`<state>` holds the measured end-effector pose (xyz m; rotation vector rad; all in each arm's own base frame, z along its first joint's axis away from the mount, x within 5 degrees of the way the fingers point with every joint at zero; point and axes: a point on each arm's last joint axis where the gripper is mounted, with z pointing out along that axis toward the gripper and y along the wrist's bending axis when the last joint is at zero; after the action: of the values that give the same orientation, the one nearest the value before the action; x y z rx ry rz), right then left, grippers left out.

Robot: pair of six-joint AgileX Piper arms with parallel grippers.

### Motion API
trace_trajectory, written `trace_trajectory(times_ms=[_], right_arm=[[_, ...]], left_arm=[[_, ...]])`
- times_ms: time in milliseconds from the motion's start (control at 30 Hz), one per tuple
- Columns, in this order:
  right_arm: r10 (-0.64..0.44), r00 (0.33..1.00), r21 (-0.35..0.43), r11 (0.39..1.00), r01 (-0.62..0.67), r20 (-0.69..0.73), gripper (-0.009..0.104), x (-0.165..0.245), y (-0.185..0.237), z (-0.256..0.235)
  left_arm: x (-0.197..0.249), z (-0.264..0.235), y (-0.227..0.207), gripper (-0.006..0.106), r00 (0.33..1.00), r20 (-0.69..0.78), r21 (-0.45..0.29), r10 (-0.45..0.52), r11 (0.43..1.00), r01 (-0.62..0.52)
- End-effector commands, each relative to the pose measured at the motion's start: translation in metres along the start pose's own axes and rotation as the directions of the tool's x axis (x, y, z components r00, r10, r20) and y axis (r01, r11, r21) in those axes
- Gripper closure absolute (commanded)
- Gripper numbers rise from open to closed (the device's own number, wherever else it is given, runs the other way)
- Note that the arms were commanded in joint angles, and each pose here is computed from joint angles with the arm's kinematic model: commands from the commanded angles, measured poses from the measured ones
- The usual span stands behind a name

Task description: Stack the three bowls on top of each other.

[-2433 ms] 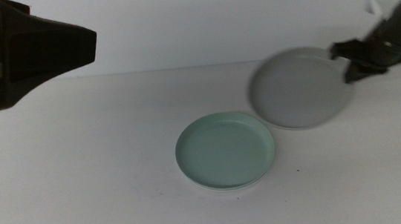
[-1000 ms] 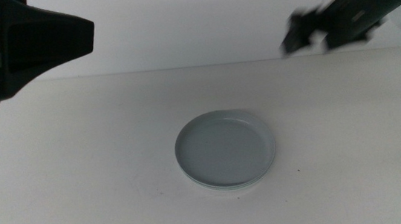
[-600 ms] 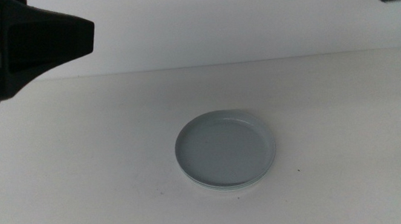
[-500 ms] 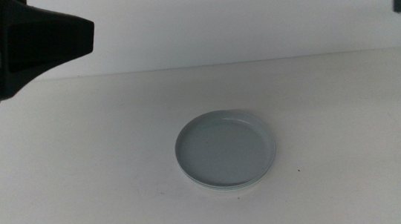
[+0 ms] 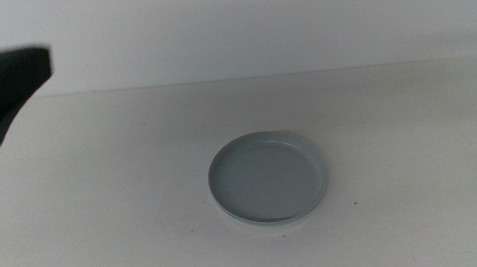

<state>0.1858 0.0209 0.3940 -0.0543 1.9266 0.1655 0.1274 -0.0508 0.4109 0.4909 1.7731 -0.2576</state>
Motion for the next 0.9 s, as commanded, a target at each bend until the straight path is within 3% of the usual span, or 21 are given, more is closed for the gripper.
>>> trace_trajectory(times_ms=[0,100,167,567,733,867], right_arm=[[-0.01,1.0,0.012,1.0,0.01,-0.008,0.002,0.002,-0.002,-0.001],[0.004,1.0,0.013,1.0,-0.004,-0.004,0.002,0.001,-0.002,-0.001],[0.004,1.0,0.013,1.0,-0.004,-0.002,0.002,0.001,-0.002,-0.001],[0.004,1.0,0.013,1.0,-0.004,-0.002,0.002,0.001,-0.002,-0.001],[0.004,1.0,0.013,1.0,-0.004,-0.002,0.002,0.001,-0.002,-0.001],[0.005,1.0,0.012,1.0,-0.005,0.0,0.002,0.001,-0.002,-0.001]], left_arm=[[0.014,-0.008,0.005,0.007,1.0,0.024,-0.081,0.012,0.997,-0.01],[0.032,-0.022,0.01,0.007,0.997,0.06,-0.188,0.05,0.981,-0.038],[0.043,-0.03,0.008,0.007,0.997,0.066,-0.216,0.049,0.976,-0.033],[0.079,-0.053,-0.004,0.007,0.993,0.1,-0.258,0.07,0.965,-0.042],[0.085,-0.058,0.003,0.007,0.986,0.147,-0.332,-0.084,0.935,0.129],[0.085,-0.06,0.004,0.007,0.988,0.143,-0.354,-0.058,0.929,0.106]])
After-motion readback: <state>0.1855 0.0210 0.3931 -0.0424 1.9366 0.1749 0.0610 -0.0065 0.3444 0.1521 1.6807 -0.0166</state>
